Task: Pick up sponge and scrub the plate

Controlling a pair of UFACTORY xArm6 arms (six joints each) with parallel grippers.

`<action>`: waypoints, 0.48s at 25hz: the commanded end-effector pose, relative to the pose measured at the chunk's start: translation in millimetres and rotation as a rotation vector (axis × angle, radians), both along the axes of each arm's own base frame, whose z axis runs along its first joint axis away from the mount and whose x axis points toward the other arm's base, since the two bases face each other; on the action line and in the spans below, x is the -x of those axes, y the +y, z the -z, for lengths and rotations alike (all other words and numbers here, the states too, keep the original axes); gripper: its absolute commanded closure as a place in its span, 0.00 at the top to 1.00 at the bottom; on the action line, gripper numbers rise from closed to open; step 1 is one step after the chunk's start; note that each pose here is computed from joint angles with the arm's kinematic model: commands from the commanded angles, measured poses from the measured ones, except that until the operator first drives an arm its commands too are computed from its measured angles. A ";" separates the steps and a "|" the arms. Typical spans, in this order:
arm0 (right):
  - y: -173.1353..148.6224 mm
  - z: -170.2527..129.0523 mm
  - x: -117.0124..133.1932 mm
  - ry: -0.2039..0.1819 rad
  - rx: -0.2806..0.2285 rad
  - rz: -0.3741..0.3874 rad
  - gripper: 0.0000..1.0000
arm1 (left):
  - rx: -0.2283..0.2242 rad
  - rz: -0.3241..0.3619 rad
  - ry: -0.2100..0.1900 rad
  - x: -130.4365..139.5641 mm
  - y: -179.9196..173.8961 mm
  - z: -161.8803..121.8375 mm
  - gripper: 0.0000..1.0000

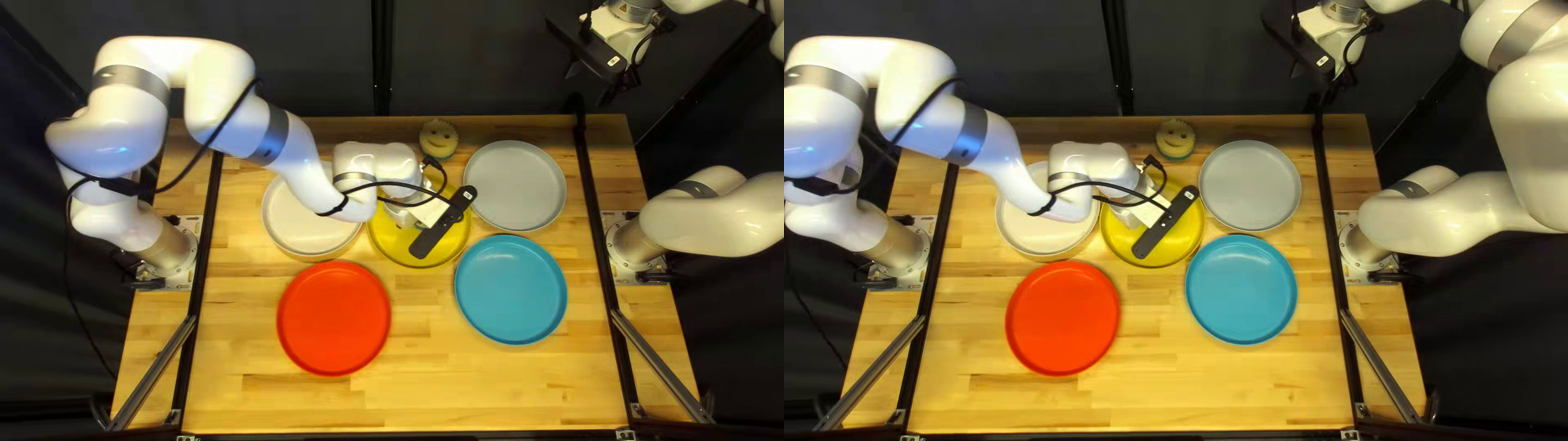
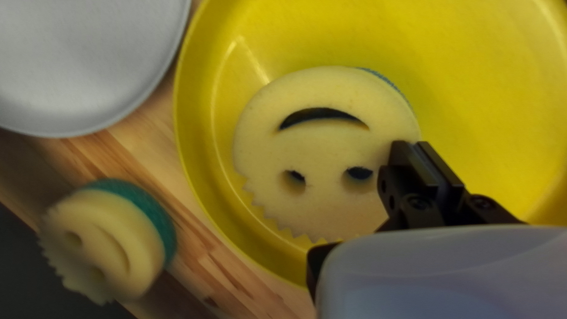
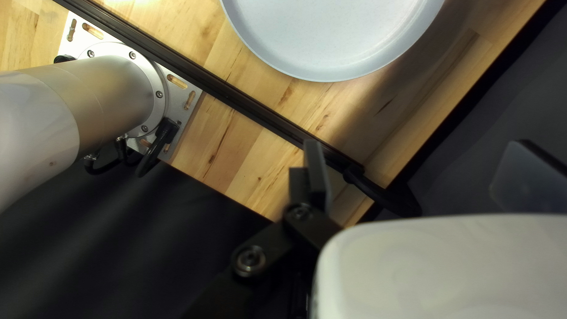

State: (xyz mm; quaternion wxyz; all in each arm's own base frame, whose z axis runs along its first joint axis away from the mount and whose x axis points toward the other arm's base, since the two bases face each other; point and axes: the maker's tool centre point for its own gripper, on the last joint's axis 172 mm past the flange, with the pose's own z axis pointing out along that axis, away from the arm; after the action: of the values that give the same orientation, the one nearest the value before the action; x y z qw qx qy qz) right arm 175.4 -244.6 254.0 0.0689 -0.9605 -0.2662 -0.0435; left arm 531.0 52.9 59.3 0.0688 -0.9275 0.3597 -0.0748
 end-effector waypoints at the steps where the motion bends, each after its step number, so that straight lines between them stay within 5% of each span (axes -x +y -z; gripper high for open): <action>1: 0.0 0.0 0.0 0.000 0.000 0.000 1.00 | -0.001 -0.012 0.010 8.5 0.7 2.0 0.00; 7: 0.0 0.0 0.0 0.000 0.000 0.000 1.00 | 0.006 -0.015 0.013 5.0 -0.7 8.9 0.00; 12: 0.0 0.0 0.0 0.000 0.000 0.000 1.00 | 0.008 -0.001 -0.005 -29.8 -4.4 9.0 0.00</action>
State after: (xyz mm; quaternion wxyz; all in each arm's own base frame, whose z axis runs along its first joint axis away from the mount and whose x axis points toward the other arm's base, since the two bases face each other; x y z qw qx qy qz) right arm 175.4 -244.6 254.0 0.0689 -0.9605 -0.2662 -0.0435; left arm 546.3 51.2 51.3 0.0662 -0.9293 0.3555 -0.0754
